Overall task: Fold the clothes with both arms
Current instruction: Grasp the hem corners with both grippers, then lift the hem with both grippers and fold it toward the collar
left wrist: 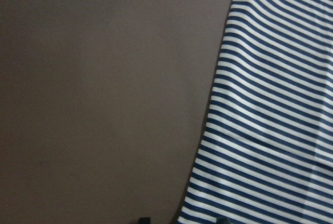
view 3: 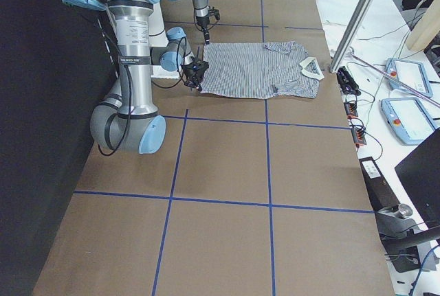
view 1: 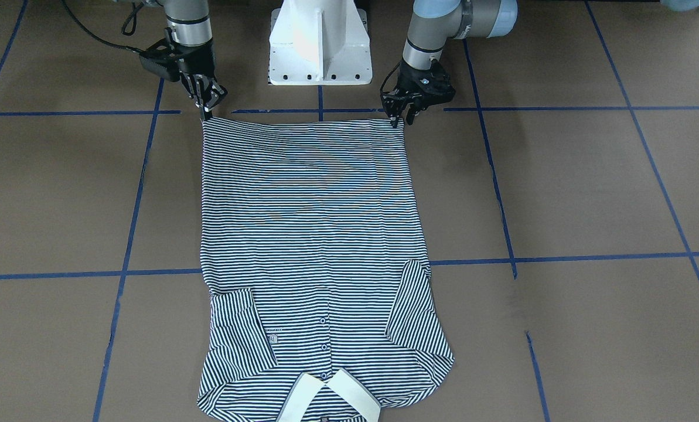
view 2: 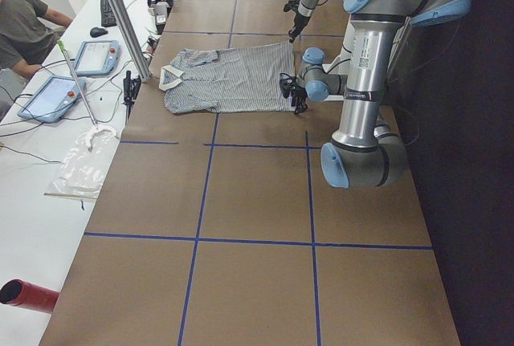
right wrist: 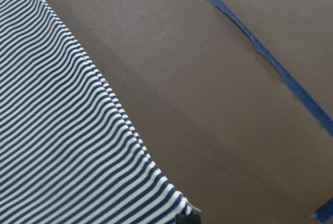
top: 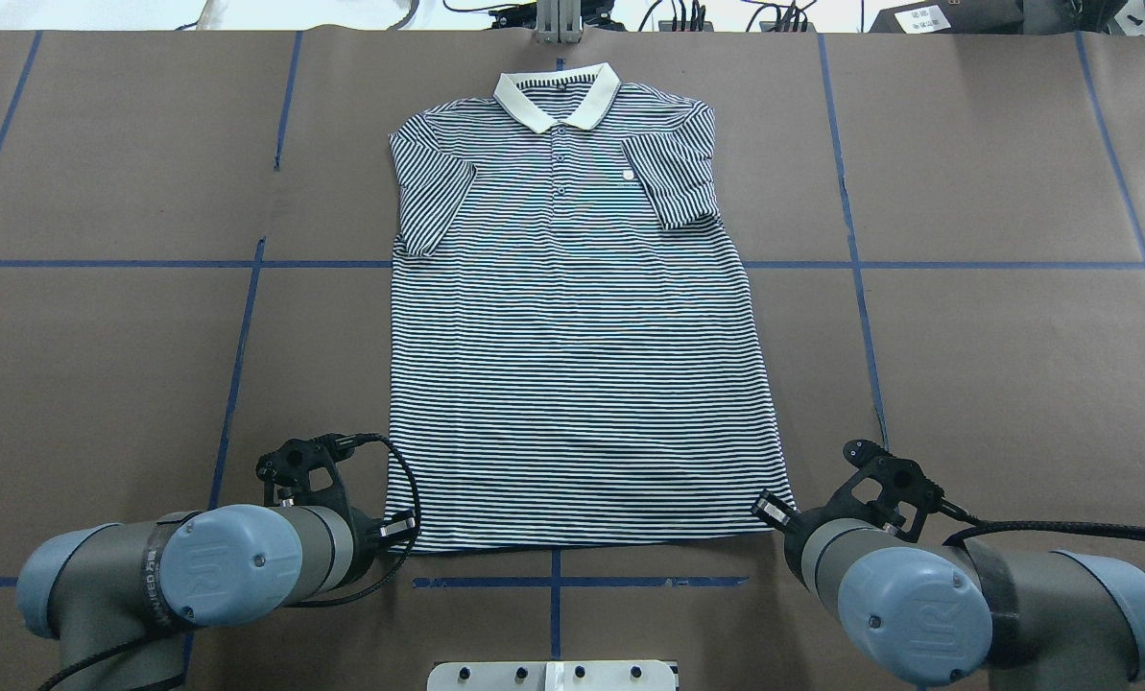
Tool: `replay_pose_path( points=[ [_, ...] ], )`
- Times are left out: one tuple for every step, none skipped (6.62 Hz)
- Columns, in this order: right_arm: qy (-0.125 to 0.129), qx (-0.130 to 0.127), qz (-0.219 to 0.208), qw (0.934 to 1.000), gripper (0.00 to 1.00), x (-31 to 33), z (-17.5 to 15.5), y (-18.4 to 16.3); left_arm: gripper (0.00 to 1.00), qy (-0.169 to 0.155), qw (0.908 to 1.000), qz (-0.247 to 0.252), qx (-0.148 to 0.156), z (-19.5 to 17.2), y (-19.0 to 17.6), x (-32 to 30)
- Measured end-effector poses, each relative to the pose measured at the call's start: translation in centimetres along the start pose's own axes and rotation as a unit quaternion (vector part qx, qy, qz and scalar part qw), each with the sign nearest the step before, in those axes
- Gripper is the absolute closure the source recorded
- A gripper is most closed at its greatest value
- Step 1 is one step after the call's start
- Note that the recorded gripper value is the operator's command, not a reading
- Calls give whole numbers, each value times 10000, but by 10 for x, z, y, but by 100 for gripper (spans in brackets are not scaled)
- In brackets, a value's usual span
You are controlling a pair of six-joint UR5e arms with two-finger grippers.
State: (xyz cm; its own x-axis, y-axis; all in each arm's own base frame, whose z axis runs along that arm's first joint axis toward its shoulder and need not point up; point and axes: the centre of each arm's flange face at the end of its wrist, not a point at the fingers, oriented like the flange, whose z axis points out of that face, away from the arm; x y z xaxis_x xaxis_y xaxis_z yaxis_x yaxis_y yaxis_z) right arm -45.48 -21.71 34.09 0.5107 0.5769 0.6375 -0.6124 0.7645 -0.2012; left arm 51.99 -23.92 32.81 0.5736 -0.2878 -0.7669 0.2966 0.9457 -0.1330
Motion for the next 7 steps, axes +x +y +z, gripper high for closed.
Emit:
replay_pose_path(
  points=[
    [-1, 1, 0, 10000, 100, 0, 0, 0, 100, 3, 10000, 5, -26, -1, 1, 0],
    [-3, -1, 2, 10000, 100, 0, 0, 0, 100, 52, 10000, 3, -66, -6, 2, 3],
    [-13, -20, -3, 10000, 100, 1, -4, 0, 100, 122, 9999, -7, -113, -23, 4, 7],
    [12, -86, -62, 9999, 100, 4, -16, 6, 100, 139, 9996, -86, -220, -50, 12, 12],
    [113, -191, -175, 9996, 100, 11, -38, 18, 100, 117, 9989, -226, -386, -72, 26, 13],
    [237, -290, -276, 9989, 100, 19, -62, 30, 100, 82, 9981, -340, -505, -89, 38, 9],
    [293, -311, -298, 9986, 100, 22, -77, 32, 100, 92, 9976, -401, -561, -106, 42, 6]
  ],
)
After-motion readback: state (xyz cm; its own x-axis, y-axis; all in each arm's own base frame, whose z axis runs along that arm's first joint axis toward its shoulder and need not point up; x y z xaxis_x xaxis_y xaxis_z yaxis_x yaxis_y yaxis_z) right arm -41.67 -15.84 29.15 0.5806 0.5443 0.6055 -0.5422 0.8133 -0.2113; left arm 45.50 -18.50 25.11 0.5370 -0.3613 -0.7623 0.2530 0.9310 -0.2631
